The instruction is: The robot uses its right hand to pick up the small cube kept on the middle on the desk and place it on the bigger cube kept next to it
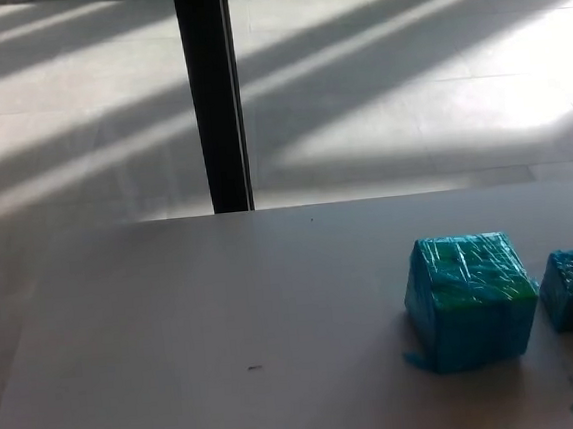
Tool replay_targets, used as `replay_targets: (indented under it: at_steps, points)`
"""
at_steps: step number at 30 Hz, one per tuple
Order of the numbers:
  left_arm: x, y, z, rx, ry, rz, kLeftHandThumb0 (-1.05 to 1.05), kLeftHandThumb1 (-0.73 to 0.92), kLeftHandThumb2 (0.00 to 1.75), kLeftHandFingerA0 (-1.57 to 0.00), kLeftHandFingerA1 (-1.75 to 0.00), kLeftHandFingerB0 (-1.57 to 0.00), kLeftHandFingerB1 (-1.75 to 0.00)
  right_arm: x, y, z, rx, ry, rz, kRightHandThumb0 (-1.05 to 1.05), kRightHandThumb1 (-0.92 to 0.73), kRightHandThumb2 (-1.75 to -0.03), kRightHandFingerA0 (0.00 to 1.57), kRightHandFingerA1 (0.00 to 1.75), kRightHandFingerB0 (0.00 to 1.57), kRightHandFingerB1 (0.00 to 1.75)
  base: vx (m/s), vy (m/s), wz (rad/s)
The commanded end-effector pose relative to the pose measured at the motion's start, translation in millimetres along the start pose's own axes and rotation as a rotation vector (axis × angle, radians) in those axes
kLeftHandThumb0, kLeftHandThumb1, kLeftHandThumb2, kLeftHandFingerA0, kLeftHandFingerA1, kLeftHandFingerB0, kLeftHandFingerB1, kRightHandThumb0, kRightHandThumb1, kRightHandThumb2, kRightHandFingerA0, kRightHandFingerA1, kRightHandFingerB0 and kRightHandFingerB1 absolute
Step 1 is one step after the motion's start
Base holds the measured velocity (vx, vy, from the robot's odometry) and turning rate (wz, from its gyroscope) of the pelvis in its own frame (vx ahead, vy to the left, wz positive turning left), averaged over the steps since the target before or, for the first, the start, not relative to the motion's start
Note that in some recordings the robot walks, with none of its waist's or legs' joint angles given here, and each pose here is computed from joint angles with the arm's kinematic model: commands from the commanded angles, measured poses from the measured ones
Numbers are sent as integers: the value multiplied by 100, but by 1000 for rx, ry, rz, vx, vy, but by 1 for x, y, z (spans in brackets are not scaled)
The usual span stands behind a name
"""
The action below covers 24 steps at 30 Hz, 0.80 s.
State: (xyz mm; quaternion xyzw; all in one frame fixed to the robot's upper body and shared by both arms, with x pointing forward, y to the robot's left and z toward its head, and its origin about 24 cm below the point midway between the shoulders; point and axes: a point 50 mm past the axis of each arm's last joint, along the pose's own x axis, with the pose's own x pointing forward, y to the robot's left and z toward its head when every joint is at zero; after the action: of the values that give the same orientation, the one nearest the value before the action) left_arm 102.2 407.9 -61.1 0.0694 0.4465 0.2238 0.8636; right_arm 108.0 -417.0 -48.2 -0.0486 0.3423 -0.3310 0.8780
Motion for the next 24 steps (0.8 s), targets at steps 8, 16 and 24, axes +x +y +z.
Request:
replay_targets:
  at_steps: [8,16,24]
  points:
    - [-2,9,1,-101,-5,-50,-73,69,61,-43,-56,-44,-41,3,-42,62,372,-242,-141,-64,-73,-62,45,107,20,60,0,0,0]
    - [-3,10,1,-90,-8,-58,-73,70,61,-42,-54,-41,-39,-14,-49,159,468,-579,-70,-74,-76,-62,27,91,17,55,0,0,0]
    - [-2,10,0,-132,-4,-50,-70,69,61,-42,-54,-43,-39,-50,-25,242,304,-824,30,-83,-73,-62,32,68,28,52,0,0,0]
